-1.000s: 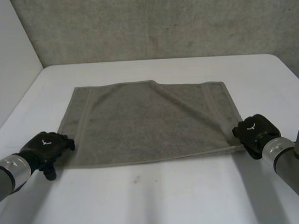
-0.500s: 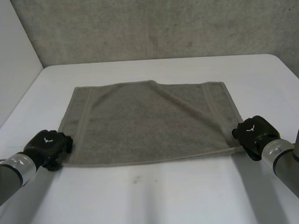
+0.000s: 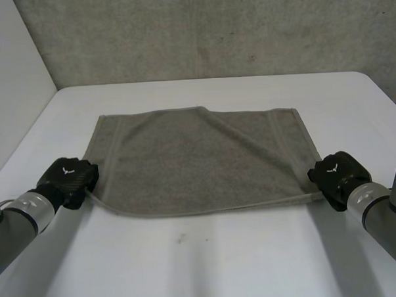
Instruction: Fold the towel.
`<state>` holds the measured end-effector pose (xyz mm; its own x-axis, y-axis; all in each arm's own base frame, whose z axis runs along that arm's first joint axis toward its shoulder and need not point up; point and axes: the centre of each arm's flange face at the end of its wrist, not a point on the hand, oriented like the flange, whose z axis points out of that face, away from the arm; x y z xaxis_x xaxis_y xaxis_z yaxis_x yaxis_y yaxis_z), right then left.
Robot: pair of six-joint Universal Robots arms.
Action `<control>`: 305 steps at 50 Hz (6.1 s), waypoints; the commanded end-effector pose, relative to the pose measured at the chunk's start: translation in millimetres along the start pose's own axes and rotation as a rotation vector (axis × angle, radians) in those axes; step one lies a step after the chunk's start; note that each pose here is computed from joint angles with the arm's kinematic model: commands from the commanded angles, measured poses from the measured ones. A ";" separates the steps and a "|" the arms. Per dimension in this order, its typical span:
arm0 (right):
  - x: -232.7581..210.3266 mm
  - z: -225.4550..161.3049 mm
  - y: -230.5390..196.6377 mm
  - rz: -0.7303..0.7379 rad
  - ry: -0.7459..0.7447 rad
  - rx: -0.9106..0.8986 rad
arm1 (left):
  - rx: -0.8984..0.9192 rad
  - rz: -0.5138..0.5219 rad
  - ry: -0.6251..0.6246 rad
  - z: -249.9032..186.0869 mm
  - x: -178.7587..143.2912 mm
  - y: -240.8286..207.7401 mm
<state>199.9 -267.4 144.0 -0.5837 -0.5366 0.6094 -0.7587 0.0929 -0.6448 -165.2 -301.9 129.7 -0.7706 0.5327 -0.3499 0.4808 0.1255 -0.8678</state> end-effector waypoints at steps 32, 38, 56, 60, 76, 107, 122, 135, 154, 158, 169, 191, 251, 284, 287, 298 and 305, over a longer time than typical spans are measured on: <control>76.7 -14.0 -39.0 0.067 -0.180 -0.012 | -0.009 -0.039 0.056 -20.9 -11.8 -67.2; 72.8 39.7 -46.1 0.034 -0.099 -0.026 | -0.035 -0.024 -0.019 36.0 -13.6 -63.6; 67.1 131.9 -51.0 0.001 0.198 0.132 | 0.212 0.078 -0.150 132.7 -10.4 -57.2; 61.1 144.6 -44.3 -0.002 0.202 0.133 | 0.245 0.088 -0.155 142.9 -7.1 -52.8; 84.8 127.1 -75.0 -0.010 0.351 0.300 | 0.359 0.119 -0.249 129.5 -0.9 -70.4; 46.0 20.4 18.8 0.389 -0.036 -0.019 | 0.197 -0.327 -0.134 -9.2 20.9 -79.5; 50.4 51.0 47.4 0.349 0.036 -0.029 | 0.102 -0.406 -0.092 -17.3 31.0 -70.8; 120.0 52.0 96.8 0.288 0.254 -0.169 | 0.091 -0.408 -0.096 -18.9 30.7 -69.3; 136.1 32.6 -36.0 0.256 0.284 0.201 | 0.109 -0.406 -0.102 -25.1 29.3 -73.1; 67.3 29.6 -97.9 0.222 0.115 0.364 | 0.117 -0.405 -0.108 -26.4 27.7 -75.2; -129.8 1.0 -149.8 0.062 -0.316 0.530 | 0.128 -0.401 -0.106 -28.0 28.2 -78.3; -54.1 -18.5 -136.3 0.379 -0.224 0.452 | 0.303 -0.343 0.017 -2.2 66.9 -123.5; -137.4 -46.4 -166.9 0.068 -0.343 0.528 | 0.317 -0.282 -0.283 -41.7 35.3 -142.9; -56.8 46.8 -84.0 0.474 -0.357 0.154 | -0.139 -0.429 0.016 9.0 147.8 -59.2; -31.7 25.3 -108.9 0.476 -0.298 0.253 | -0.052 -0.437 0.012 -2.3 139.1 -88.2; 77.9 -74.0 -171.8 0.655 0.098 0.625 | 0.321 -0.497 -0.081 -85.2 76.9 -200.5; 106.6 -115.3 -165.3 0.623 0.339 0.615 | 0.393 -0.476 -0.307 -123.5 19.1 -218.2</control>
<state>258.5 -261.6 341.2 -0.9002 -0.4307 0.0644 0.0020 -0.1521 -0.9884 -280.4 -218.7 308.2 -0.9174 0.3842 0.1040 -0.0829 0.0712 -0.9940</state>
